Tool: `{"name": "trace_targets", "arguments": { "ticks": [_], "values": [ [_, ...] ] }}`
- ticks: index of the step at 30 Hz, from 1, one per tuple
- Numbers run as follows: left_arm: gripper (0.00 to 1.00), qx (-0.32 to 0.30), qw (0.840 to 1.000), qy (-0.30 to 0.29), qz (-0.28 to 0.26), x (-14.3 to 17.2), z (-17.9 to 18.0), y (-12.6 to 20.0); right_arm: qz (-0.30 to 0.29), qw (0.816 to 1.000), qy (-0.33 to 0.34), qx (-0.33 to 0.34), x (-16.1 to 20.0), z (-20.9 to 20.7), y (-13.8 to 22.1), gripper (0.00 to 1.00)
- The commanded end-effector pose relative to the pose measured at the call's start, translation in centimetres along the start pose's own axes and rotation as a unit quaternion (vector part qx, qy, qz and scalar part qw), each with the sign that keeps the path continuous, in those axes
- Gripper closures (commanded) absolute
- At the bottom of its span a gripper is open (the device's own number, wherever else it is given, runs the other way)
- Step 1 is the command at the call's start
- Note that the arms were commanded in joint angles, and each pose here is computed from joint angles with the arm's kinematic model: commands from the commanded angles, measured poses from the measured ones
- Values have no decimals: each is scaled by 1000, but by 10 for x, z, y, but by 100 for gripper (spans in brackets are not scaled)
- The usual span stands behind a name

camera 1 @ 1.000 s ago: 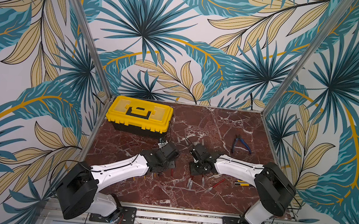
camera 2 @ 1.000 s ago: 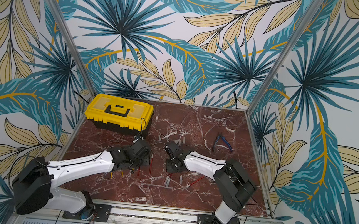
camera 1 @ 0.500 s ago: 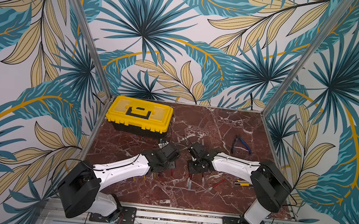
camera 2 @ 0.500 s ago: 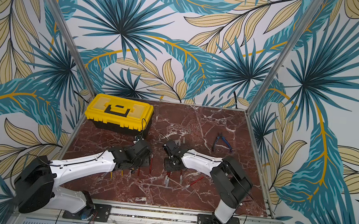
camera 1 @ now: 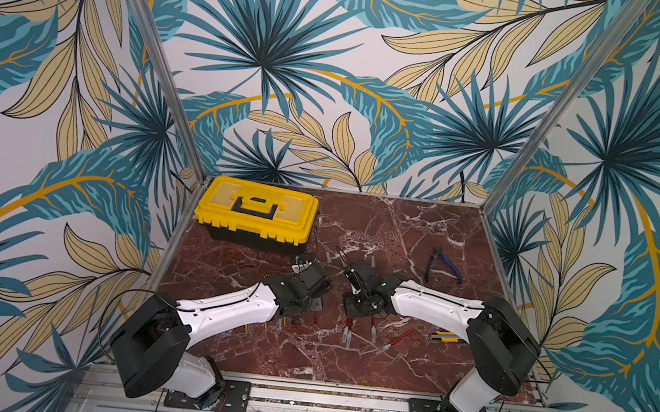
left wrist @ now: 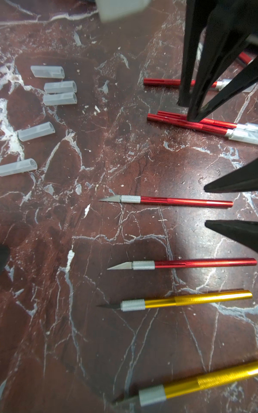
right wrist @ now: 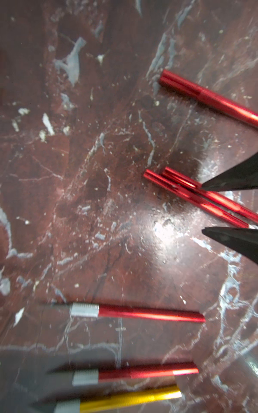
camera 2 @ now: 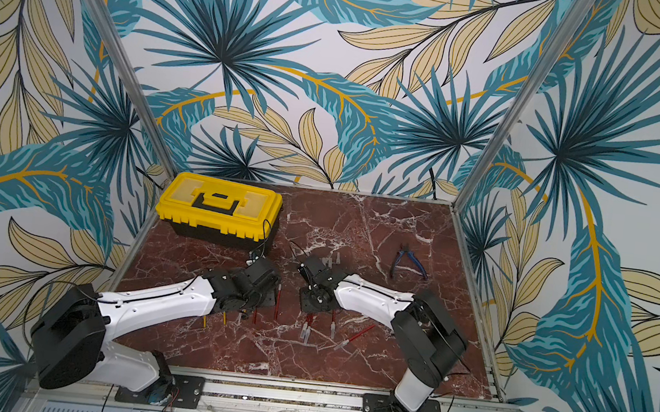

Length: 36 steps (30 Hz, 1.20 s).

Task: Remove protective caps from carving knives
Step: Adjust the carving knife at the center of the board.

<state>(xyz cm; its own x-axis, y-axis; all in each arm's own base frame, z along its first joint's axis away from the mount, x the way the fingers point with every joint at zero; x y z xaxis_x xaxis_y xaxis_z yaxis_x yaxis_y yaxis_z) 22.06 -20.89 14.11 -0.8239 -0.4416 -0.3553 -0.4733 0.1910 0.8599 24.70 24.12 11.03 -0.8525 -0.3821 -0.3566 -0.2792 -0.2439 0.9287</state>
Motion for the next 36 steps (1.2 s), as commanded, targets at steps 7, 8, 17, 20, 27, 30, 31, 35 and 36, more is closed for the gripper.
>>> {"name": "trace_targets", "arguments": {
  "ticks": [7,8,17,20,27,30,31,35,36],
  "values": [
    [76,-2,1000,-4,1,-1,-5,-1,26,1000,4,13,14,-3,-8,71],
    [76,-2,1000,-5,1,-1,-4,0,29,999,3,13,15,-3,-10,71],
    [76,-4,1000,-5,0,-1,-3,-1,44,999,-6,12,19,-2,-23,74],
    [76,-5,1000,-6,1,-1,-3,-2,46,999,-7,7,19,-1,-26,73],
    [76,-7,1000,-7,0,0,-2,-2,49,999,5,9,15,0,-30,74],
    [76,-8,1000,-7,0,0,-1,-2,52,998,18,12,13,1,-31,74],
    [76,-8,1000,-6,0,0,-1,-2,52,998,23,12,12,1,-32,74],
    [76,-9,1000,-7,0,0,0,-2,52,998,42,3,8,4,-32,74],
    [76,-9,1000,-7,0,0,0,-2,53,998,44,2,8,4,-32,74]
  ]
}}
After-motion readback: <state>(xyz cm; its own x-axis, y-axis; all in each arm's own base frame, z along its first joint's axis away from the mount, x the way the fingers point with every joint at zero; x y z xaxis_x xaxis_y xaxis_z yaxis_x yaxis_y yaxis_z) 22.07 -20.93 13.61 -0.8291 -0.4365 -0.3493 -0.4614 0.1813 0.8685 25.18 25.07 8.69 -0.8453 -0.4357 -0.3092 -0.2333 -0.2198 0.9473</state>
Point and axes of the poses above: each gripper's point midway between its finger pads, its own y axis back along the fingers, its own z axis along the line the jaws close on, x = y × z, the point moved 7 cm from there along y, back along the fingers, and after that the axes turned 12 degrees about y, right-handed, at the moved point
